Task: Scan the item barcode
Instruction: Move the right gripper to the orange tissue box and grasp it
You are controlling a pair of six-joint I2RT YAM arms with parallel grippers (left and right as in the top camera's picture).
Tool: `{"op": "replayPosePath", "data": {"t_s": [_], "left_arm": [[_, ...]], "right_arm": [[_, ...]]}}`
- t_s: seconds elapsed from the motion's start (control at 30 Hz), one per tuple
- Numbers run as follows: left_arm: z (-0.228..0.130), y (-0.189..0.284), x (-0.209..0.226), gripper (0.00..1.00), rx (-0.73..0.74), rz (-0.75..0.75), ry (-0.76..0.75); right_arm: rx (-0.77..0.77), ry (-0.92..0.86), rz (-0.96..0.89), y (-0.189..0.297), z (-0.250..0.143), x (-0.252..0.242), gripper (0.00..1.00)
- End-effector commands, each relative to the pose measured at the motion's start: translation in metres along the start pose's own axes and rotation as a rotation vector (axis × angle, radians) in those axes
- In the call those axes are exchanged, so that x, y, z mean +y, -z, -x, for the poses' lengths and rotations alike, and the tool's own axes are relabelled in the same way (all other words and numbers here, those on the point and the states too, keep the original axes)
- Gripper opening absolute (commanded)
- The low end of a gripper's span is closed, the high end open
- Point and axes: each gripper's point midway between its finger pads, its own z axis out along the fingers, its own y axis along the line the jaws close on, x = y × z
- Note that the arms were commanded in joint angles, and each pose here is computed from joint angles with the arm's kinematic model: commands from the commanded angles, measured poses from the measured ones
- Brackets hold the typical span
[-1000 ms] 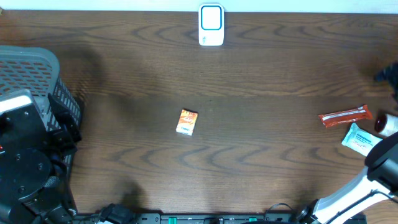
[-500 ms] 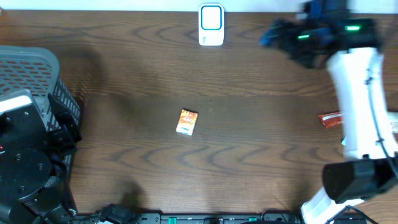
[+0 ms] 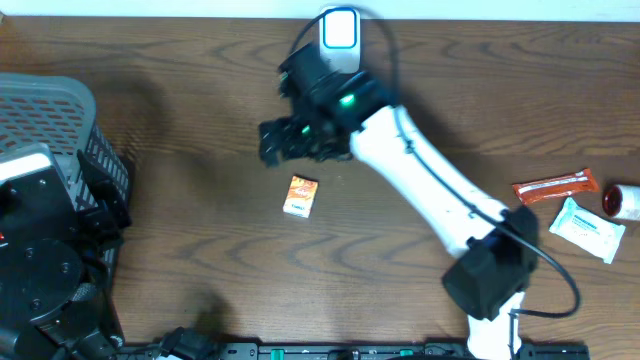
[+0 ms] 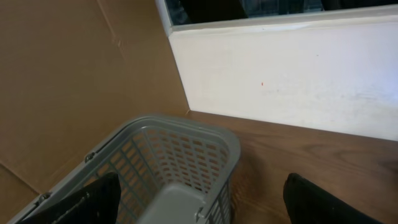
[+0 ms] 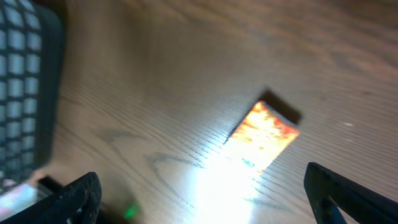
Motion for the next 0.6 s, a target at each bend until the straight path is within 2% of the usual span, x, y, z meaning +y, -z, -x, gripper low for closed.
{"op": "replayPosePath", "data": {"t_s": [0.0, 0.23, 0.37, 0.43, 0.57], "left_arm": [[-0.001, -0.001, 0.001, 0.84, 0.003, 0.013, -0.002], [-0.001, -0.001, 0.001, 0.84, 0.003, 0.013, -0.002], [-0.001, -0.001, 0.001, 0.84, 0.003, 0.013, -0.002], [-0.001, -0.001, 0.001, 0.84, 0.003, 0.012, -0.002], [-0.001, -0.001, 0.001, 0.84, 0.003, 0.013, -0.002]], "right_arm": [[0.043, 0.045, -0.087, -0.039, -0.010, -0.006, 0.99], [0.161, 0.078, -0.145, -0.086, -0.037, -0.013, 0.99], [0.182, -0.147, -0.325, -0.087, -0.050, -0.049, 0.99], [0.189, -0.217, -0.356, -0.089, -0.053, -0.057, 0.99], [0.171, -0.218, -0.345, -0.097, -0.045, -0.060, 0.99]]}}
